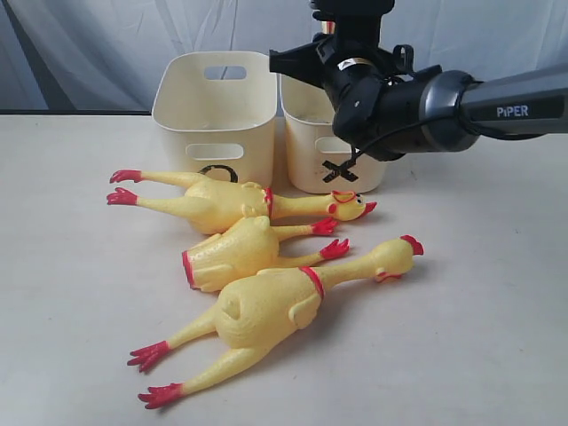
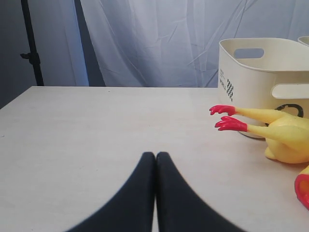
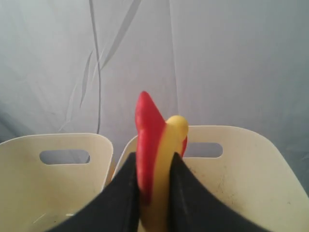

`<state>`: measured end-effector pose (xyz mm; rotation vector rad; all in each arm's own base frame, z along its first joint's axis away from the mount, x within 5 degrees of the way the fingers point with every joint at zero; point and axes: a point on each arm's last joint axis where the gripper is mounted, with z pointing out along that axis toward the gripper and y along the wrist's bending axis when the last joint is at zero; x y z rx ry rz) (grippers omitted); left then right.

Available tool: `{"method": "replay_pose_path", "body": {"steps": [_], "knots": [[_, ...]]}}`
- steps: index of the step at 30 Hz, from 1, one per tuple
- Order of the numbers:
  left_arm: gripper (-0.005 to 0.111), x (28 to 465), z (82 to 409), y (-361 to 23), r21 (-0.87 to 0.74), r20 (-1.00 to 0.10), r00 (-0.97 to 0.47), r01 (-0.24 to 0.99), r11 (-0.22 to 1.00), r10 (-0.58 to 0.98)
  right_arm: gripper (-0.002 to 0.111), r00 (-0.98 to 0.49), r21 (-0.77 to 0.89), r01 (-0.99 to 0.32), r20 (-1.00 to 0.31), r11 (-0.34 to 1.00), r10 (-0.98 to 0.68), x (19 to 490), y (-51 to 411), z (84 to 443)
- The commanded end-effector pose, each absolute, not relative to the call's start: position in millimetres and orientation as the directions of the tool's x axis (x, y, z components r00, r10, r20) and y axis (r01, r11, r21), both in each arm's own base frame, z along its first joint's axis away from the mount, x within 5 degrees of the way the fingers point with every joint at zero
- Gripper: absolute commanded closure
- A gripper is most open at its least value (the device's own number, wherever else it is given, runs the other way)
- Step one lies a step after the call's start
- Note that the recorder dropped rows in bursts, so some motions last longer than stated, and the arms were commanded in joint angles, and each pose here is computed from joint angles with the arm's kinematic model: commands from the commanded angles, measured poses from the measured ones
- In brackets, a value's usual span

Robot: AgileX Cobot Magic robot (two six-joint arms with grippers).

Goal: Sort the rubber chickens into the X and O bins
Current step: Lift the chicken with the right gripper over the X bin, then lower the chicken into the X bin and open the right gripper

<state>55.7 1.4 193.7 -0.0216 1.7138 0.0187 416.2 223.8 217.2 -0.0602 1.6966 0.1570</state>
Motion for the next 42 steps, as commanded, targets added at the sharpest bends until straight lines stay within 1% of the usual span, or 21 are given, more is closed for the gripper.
{"method": "replay_pose_path", "body": {"steps": [1,2,4,7,9,22,24,29,35,39,42], "knots": [[0.107,55.6,192.8,1.5,-0.007,-0.991,-0.137,-0.028,1.000,-0.011,0.098,-0.123,0.053,-0.127,-0.992,0.990,0.038,418.7,222.9,215.9],[0.107,55.6,192.8,1.5,-0.007,-0.991,-0.137,-0.028,1.000,-0.011,0.093,-0.124,0.053,-0.127,-0.992,0.991,0.037,418.8,223.0,215.1],[0.107,55.6,192.8,1.5,-0.007,-0.991,-0.137,-0.028,1.000,-0.011,0.076,-0.125,0.050,-0.128,-0.992,0.991,0.034,419.0,223.1,214.2],[0.107,55.6,192.8,1.5,-0.007,-0.991,-0.137,-0.028,1.000,-0.011,0.053,-0.115,0.056,-0.122,-0.992,0.991,0.042,419.2,222.6,215.1],[0.107,55.6,192.8,1.5,-0.007,-0.991,-0.137,-0.028,1.000,-0.011,0.048,-0.111,0.055,-0.119,-0.993,0.991,0.042,419.2,222.3,215.5],[0.107,55.6,192.8,1.5,-0.007,-0.991,-0.137,-0.028,1.000,-0.011,0.048,-0.118,0.054,-0.125,-0.992,0.991,0.039,419.1,222.9,214.9],[0.107,55.6,192.8,1.5,-0.007,-0.991,-0.137,-0.028,1.000,-0.011,0.048,-0.111,0.058,-0.126,-0.993,0.990,0.044,418.3,222.5,219.4],[0.107,55.6,192.8,1.5,-0.007,-0.991,-0.137,-0.028,1.000,-0.011,0.048,-0.082,0.072,-0.138,-0.995,0.988,0.061,413.9,220.6,240.3],[0.107,55.6,192.8,1.5,-0.007,-0.991,-0.137,-0.028,1.000,-0.011,0.055,-0.059,-0.009,-0.189,-0.998,0.982,-0.021,403.5,218.5,272.8],[0.107,55.6,192.8,1.5,-0.007,-0.991,-0.137,-0.028,1.000,-0.011,0.056,-0.062,-0.073,-0.241,-0.994,0.968,-0.091,393.6,217.1,294.0],[0.107,55.6,192.8,1.5,-0.007,-0.991,-0.137,-0.028,1.000,-0.011,0.056,-0.074,-0.090,-0.295,-0.990,0.951,-0.116,384.1,216.5,310.2]]}}
